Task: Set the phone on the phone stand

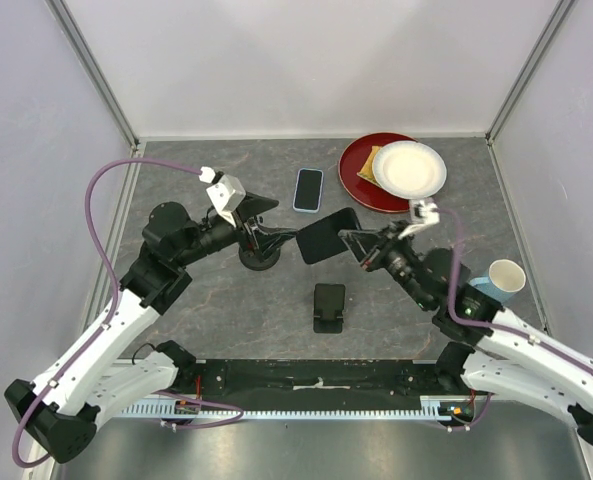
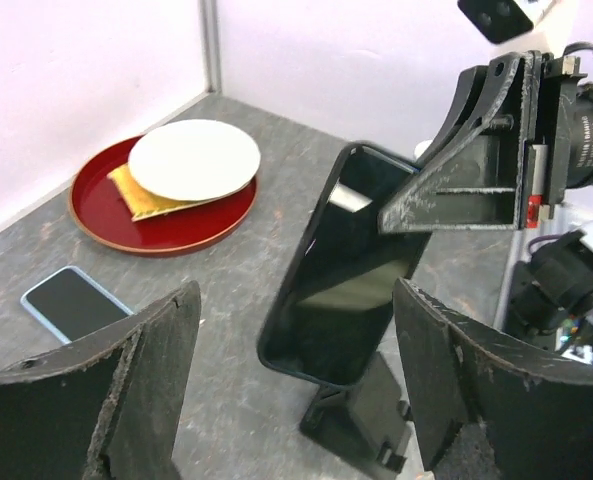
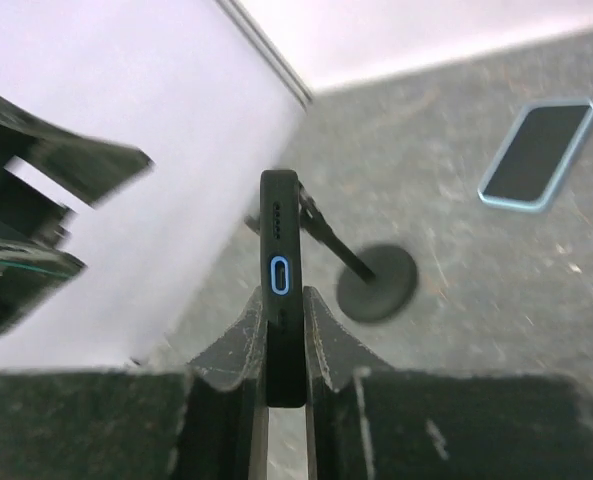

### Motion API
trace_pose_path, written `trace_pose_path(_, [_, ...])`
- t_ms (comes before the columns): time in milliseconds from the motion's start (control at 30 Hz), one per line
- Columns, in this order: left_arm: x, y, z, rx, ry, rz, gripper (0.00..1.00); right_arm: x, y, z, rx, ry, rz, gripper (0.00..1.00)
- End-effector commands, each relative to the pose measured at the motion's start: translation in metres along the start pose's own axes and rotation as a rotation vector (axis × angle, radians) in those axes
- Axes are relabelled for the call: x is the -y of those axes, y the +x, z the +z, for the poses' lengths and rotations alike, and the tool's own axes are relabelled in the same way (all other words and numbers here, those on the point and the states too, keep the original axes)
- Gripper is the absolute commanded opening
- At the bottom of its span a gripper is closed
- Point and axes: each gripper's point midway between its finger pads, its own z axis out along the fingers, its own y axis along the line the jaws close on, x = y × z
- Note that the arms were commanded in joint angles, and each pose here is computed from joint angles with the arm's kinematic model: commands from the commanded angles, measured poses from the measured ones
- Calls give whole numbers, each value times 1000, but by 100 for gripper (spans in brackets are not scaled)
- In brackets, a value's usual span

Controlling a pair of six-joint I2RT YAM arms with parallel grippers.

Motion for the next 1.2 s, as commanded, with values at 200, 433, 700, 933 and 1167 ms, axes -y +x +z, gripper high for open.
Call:
trace_pose_path(200, [18, -22, 4, 149, 154, -304, 97, -53, -123, -66, 636, -413, 319, 0])
trace_pose_path(433, [3, -22, -5, 225, 258, -534, 100, -77, -130, -72, 645, -538, 309, 0])
trace_pose_path(700, [39, -40, -23, 296, 612, -505, 88, -93, -121, -64, 628, -636, 311, 0])
trace_pose_path(933, [52, -39, -26, 291, 646, -436, 68, -103, -112, -53, 598, -681, 295, 0])
trace_pose_path(1167, [55, -37, -23, 251, 660, -406, 2, -102, -95, -38, 526, -658, 270, 0])
